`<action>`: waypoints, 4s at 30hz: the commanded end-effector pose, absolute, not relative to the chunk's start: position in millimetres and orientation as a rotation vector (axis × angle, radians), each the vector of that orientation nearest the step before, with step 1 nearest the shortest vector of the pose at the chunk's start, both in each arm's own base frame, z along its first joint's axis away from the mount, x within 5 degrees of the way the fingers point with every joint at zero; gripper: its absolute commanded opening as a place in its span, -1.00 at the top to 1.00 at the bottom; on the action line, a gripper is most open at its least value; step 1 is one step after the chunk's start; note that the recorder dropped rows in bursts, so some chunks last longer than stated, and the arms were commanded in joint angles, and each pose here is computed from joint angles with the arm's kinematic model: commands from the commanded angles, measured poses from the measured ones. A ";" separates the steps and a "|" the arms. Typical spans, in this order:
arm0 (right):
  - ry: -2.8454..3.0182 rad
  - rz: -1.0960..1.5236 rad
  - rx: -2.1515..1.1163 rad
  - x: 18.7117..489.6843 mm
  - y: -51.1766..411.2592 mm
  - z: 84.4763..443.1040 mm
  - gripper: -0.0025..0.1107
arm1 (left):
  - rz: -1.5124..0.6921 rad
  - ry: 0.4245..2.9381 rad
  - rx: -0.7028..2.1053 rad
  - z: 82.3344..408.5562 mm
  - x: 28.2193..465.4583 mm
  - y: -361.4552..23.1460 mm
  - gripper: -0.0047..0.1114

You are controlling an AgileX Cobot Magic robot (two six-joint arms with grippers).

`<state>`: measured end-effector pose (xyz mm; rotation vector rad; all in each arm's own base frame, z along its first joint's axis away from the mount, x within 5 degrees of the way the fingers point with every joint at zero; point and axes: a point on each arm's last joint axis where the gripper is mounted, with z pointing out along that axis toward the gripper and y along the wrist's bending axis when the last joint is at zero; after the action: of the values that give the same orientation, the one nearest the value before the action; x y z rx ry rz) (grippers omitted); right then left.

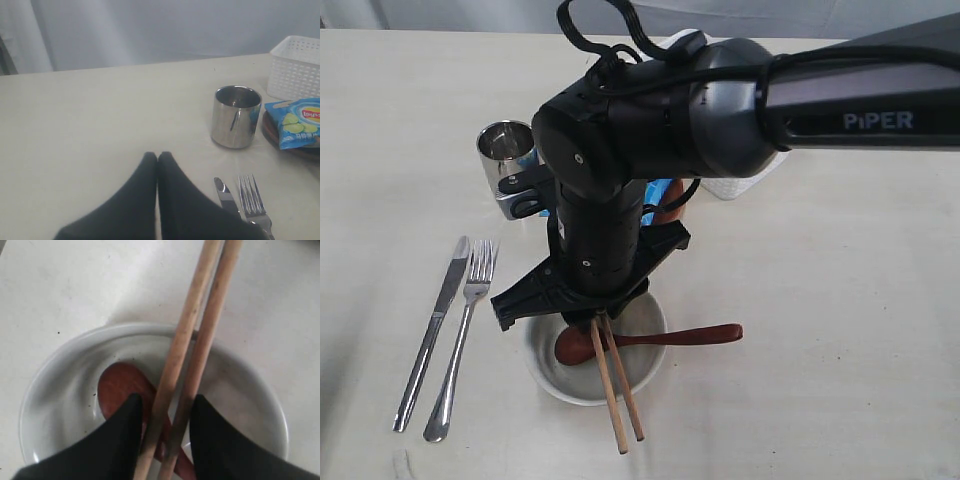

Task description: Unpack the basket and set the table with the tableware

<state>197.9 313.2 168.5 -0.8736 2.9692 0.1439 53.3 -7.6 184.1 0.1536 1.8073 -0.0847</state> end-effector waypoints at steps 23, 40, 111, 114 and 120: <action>2.930 0.101 -0.927 200.0 310.7 173.7 -0.13 | -0.092 1.799 0.156 184.2 53.4 -8.0 0.92; 2.672 0.268 -0.891 188.1 282.9 274.3 0.42 | -0.092 1.799 0.156 184.2 53.4 -8.0 0.92; 1.053 0.128 -0.245 -24.8 -11.3 385.4 0.96 | -0.092 1.799 0.156 184.2 53.4 -8.0 0.92; 1.143 0.075 -0.216 -7.1 -3.8 361.6 0.96 | -0.092 1.799 0.156 184.2 53.4 -8.0 0.92; 1.333 0.030 -0.136 22.8 2.4 310.4 0.96 | -0.092 1.799 0.156 184.2 53.4 -8.0 0.92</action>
<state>12.6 1.0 331.3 -0.1610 1.2685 0.0463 53.3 -7.6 184.1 0.1536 1.8073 -0.0847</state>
